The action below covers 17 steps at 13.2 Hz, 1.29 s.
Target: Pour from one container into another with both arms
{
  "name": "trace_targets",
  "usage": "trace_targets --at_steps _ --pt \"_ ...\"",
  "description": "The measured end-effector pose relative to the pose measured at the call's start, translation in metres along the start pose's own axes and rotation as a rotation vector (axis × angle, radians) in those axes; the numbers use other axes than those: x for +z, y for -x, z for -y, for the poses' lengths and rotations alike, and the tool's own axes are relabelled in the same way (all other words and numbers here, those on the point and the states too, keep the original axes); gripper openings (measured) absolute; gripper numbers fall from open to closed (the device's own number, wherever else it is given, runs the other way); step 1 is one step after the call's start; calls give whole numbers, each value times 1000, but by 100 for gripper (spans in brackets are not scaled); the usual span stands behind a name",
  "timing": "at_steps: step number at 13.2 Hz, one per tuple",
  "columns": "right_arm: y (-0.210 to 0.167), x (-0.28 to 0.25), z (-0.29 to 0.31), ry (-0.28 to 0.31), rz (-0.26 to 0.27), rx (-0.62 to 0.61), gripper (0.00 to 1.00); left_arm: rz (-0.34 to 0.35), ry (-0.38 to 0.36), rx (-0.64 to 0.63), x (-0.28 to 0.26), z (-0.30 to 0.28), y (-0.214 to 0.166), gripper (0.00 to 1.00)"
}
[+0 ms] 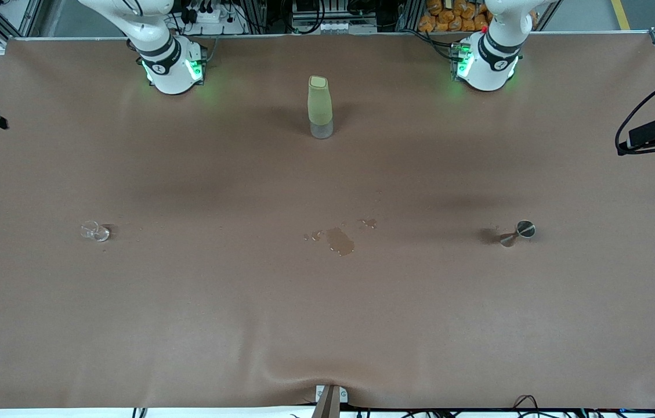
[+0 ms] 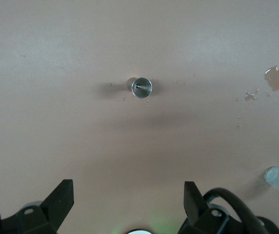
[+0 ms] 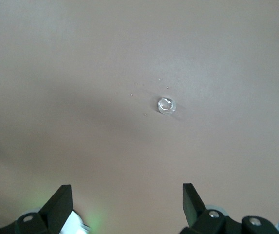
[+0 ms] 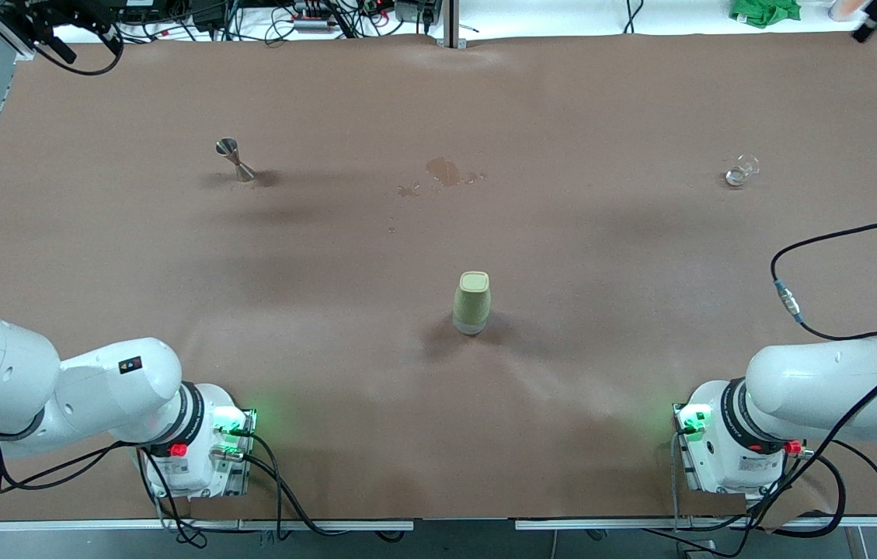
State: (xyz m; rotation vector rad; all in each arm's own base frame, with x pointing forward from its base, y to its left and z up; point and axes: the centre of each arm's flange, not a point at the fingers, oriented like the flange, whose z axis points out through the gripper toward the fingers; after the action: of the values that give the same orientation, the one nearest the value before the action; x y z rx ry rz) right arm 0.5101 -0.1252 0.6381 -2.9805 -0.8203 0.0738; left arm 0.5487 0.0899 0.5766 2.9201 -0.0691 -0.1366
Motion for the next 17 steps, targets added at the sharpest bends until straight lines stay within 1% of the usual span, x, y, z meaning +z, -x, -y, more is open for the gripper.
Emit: trace_targets --at_steps 3,6,8,11,14,15,17 --pt "28 3 -30 7 14 -251 100 2 49 -21 12 23 4 100" --pt "36 9 -53 39 16 -510 100 6 54 -30 18 27 5 100" --pt "44 16 -73 62 11 -651 100 -1 64 -42 20 35 6 100" --pt "57 29 -102 79 12 -778 100 -21 129 -51 27 64 14 100" --pt "59 42 -115 78 5 -866 100 -30 161 -14 38 78 14 100" --pt "60 49 -121 64 -20 -887 100 -33 180 -2 43 83 13 100" --pt "71 71 -139 22 -100 -921 100 -37 216 23 54 101 12 100"
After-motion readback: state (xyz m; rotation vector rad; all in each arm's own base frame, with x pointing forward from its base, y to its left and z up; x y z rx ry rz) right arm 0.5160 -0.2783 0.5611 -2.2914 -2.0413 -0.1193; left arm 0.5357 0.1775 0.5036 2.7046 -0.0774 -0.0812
